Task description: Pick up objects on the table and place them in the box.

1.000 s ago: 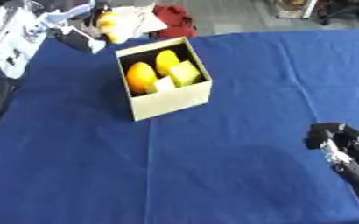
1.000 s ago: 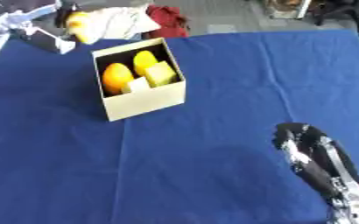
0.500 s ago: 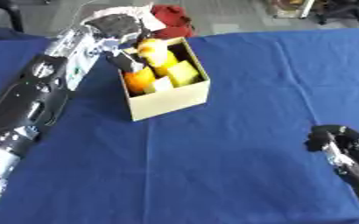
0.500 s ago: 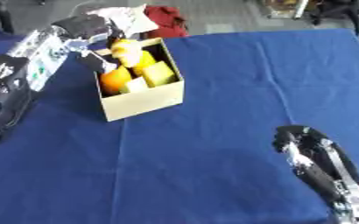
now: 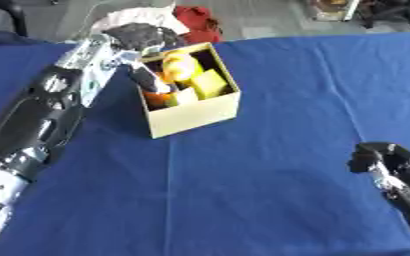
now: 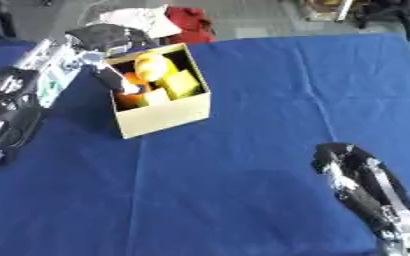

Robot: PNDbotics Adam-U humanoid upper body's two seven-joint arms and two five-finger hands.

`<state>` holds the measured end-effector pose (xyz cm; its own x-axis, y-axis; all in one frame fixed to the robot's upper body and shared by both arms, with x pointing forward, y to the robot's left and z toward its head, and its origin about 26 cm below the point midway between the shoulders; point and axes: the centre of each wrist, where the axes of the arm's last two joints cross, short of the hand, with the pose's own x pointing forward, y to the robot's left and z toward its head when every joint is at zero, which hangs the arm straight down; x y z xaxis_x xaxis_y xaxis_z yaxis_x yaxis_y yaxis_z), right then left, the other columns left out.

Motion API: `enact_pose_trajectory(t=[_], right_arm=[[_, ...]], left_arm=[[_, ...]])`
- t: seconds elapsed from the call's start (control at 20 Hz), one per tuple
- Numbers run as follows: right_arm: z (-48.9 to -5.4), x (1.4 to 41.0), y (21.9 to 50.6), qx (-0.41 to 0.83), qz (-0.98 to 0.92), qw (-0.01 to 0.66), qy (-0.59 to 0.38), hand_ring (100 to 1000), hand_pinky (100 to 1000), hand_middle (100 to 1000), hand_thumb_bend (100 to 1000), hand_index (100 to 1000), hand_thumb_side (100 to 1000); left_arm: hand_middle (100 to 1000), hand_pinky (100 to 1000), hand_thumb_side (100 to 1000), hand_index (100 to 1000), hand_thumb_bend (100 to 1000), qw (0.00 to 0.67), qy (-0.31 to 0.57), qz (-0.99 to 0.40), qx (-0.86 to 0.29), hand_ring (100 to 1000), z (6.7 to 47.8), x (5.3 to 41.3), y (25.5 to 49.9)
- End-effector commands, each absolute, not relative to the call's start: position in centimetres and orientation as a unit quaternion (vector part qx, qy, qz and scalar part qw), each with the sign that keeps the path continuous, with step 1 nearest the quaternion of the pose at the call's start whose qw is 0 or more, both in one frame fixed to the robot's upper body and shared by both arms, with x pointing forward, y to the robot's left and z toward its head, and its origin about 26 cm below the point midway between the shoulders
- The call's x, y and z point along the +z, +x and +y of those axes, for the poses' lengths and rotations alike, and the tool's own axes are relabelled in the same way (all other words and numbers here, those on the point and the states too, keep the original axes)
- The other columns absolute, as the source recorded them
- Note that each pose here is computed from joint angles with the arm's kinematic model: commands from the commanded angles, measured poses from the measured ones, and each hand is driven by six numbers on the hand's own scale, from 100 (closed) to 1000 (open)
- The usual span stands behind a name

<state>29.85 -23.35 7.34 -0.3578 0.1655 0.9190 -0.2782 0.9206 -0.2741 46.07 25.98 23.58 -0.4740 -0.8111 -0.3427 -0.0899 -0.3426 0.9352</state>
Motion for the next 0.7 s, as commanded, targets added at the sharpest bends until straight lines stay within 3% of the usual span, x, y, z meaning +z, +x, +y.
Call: enact_pose_trajectory(t=[0.05, 0.15, 0.3, 0.4, 0.7], right_arm=[[-23.6, 8.0, 29.9, 0.200, -0.806, 0.557, 0.030, 628, 640, 589, 100, 695, 487], [-23.7, 8.0, 29.9, 0.200, -0.806, 0.556, 0.028, 628, 640, 589, 100, 695, 476], [-23.9, 8.1, 29.9, 0.196, -0.808, 0.555, 0.023, 628, 640, 589, 100, 695, 476], [-24.0, 8.1, 29.9, 0.193, -0.810, 0.554, 0.019, 628, 640, 589, 100, 695, 467], [-24.5, 8.3, 29.9, 0.185, -0.813, 0.552, 0.006, 628, 640, 589, 100, 695, 457]], left_arm=[[964, 947, 915, 1000, 716, 0.222, 0.478, -0.497, -0.689, 951, 27.2, 26.5, 45.0], [938, 928, 805, 1000, 593, 0.219, 0.482, -0.518, -0.671, 925, 27.9, 27.2, 44.4], [861, 882, 696, 974, 246, 0.238, 0.459, -0.600, -0.610, 856, 29.3, 27.8, 42.8], [831, 865, 663, 954, 112, 0.252, 0.421, -0.678, -0.548, 829, 30.1, 27.9, 40.9], [714, 793, 554, 877, 100, 0.279, 0.306, -0.839, -0.354, 730, 31.4, 26.7, 33.5]])
